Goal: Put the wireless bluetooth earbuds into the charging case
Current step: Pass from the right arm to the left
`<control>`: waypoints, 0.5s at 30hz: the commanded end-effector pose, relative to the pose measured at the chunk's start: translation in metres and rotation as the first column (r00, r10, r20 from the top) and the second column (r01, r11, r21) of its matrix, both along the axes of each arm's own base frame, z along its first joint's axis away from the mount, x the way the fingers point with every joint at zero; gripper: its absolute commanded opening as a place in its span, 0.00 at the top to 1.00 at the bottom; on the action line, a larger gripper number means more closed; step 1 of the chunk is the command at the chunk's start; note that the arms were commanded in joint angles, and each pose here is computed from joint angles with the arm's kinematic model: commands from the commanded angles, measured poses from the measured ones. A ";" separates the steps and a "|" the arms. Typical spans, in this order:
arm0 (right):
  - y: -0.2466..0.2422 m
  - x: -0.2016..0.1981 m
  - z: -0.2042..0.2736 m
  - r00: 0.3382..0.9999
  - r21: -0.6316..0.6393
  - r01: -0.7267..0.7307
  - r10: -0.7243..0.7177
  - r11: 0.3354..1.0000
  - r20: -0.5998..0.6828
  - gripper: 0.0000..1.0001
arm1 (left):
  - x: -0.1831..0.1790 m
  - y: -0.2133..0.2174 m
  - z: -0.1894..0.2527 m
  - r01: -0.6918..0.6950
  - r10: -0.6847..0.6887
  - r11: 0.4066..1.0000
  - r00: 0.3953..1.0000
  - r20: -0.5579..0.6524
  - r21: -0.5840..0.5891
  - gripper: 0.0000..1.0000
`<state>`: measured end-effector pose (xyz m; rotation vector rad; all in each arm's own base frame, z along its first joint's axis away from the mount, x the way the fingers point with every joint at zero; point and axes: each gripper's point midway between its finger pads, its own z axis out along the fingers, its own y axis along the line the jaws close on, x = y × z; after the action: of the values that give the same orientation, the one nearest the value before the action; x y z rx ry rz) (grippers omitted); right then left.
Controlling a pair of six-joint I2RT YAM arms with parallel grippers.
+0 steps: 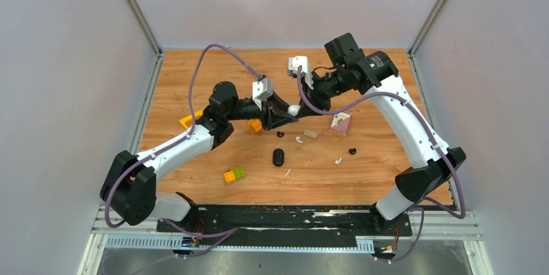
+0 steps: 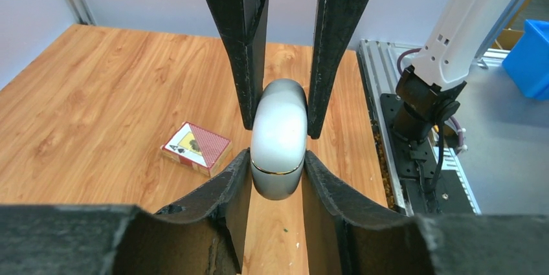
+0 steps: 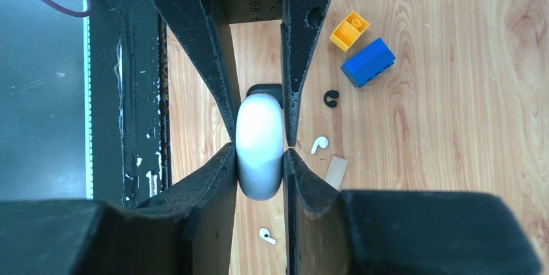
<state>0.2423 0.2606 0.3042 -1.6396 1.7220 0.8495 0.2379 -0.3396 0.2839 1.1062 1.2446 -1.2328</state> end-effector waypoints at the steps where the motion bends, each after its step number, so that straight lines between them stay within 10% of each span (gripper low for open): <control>1: 0.001 0.005 0.019 0.998 0.051 0.023 -0.026 0.998 0.054 1.00 | 0.006 -0.002 0.012 -0.006 0.007 0.999 1.000 0.014 -0.034 0.60; 15: 0.002 0.010 0.012 0.998 0.044 0.049 -0.052 0.998 0.048 0.96 | 0.010 -0.002 0.015 -0.021 0.020 0.998 1.000 -0.017 -0.053 0.61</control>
<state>0.2489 0.2605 0.3029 -1.6131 1.7369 0.8326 0.2422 -0.3411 0.2805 1.0756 1.2749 -1.2641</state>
